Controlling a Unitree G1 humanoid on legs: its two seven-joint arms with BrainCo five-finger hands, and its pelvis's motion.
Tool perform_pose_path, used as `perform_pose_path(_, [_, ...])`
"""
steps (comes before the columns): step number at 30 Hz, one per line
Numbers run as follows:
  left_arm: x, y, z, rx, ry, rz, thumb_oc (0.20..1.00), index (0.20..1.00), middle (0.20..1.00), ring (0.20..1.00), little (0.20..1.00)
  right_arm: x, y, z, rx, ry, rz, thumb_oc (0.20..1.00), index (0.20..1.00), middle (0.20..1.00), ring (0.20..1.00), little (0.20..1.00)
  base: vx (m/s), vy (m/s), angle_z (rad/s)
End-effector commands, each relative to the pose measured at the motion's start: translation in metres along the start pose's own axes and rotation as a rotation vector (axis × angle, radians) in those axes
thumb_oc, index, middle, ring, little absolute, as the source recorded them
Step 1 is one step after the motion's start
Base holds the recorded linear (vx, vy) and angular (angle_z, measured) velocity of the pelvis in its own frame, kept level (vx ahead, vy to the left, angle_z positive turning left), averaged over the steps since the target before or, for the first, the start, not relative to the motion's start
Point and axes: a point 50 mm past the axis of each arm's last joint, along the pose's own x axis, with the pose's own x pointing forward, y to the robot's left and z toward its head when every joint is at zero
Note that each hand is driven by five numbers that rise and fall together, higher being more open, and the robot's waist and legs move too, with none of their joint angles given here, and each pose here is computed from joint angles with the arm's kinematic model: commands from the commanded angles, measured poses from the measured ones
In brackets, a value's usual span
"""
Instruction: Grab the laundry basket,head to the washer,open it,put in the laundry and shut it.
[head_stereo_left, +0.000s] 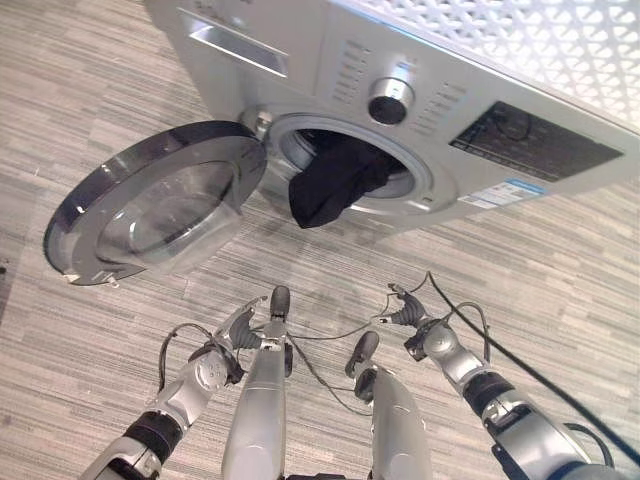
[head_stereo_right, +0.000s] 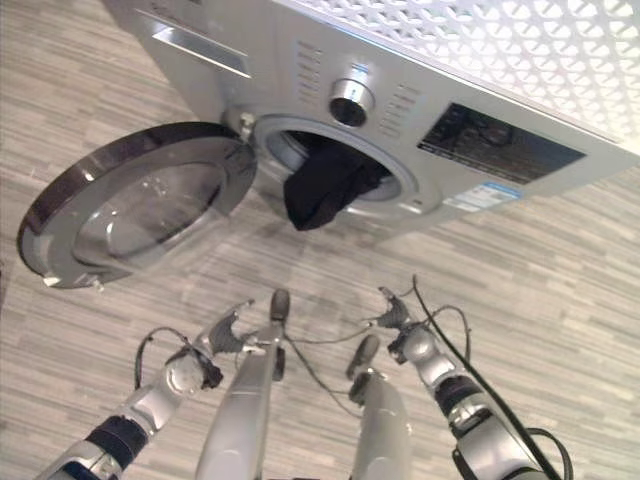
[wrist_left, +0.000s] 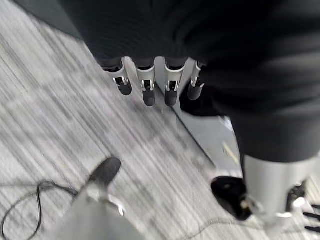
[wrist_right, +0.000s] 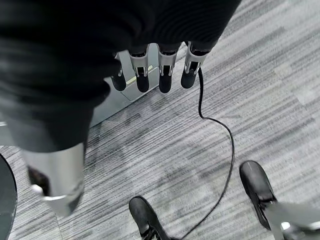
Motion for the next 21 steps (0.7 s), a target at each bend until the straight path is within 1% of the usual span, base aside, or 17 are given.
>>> perform_pose_path(1, [-0.024, -0.015, 0.001, -0.045, -0.062, -0.107, 1.000, 1.000, 1.000, 1.000, 1.000, -0.002, -0.022, -0.028, 0.026, 0.131, -0.077, 1.000, 1.000, 1.000, 1.000, 1.000, 0.01, 0.030, 0.15])
perform_pose_path(3, [-0.024, -0.015, 0.001, -0.045, -0.062, -0.107, 1.000, 1.000, 1.000, 1.000, 1.000, -0.001, -0.022, -0.027, 0.027, 0.130, -0.077, 1.000, 1.000, 1.000, 1.000, 1.000, 0.00, 0.001, 0.03])
perform_pose_path(4, [-0.028, -0.017, 0.000, -0.045, -0.063, -0.136, 1.000, 1.000, 1.000, 1.000, 1.000, -0.001, -0.027, -0.032, 0.029, 0.176, -0.081, 1.000, 1.000, 1.000, 1.000, 1.000, 0.00, 0.000, 0.00])
perform_pose_path(7, [-0.033, -0.018, -0.004, -0.038, -0.051, -0.155, 1.000, 1.000, 1.000, 1.000, 1.000, -0.004, -0.025, -0.046, 0.033, 0.248, -0.068, 1.000, 1.000, 1.000, 1.000, 1.000, 0.01, 0.016, 0.13])
perform_pose_path(14, [-0.034, -0.018, -0.004, -0.038, -0.050, -0.155, 1.000, 1.000, 1.000, 1.000, 1.000, -0.004, -0.025, -0.046, 0.033, 0.248, -0.068, 1.000, 1.000, 1.000, 1.000, 1.000, 0.01, 0.018, 0.09])
perform_pose_path(15, [-0.036, -0.023, 0.001, -0.041, -0.070, -0.178, 1.000, 1.000, 1.000, 1.000, 1.000, -0.007, -0.020, -0.055, 0.117, 0.301, -0.068, 1.000, 1.000, 1.000, 1.000, 1.000, 0.06, 0.206, -0.01])
perform_pose_path(17, [-0.033, -0.017, 0.007, -0.029, -0.093, -0.162, 1.000, 1.000, 1.000, 1.000, 1.000, -0.005, -0.029, -0.049, 0.151, 0.292, -0.100, 1.000, 1.000, 1.000, 1.000, 1.000, 0.01, 0.189, 0.30])
perform_pose_path(19, [-0.029, -0.013, 0.016, -0.036, -0.127, -0.140, 1.000, 1.000, 1.000, 1.000, 1.000, 0.001, -0.053, -0.029, 0.186, 0.249, -0.170, 1.000, 1.000, 1.000, 1.000, 1.000, -0.05, 0.066, 0.34])
perform_pose_path(21, [-0.027, -0.013, 0.020, -0.045, -0.141, -0.138, 1.000, 1.000, 1.000, 1.000, 1.000, 0.002, -0.060, -0.024, 0.187, 0.240, -0.188, 1.000, 1.000, 1.000, 1.000, 1.000, 0.02, -0.042, 0.06])
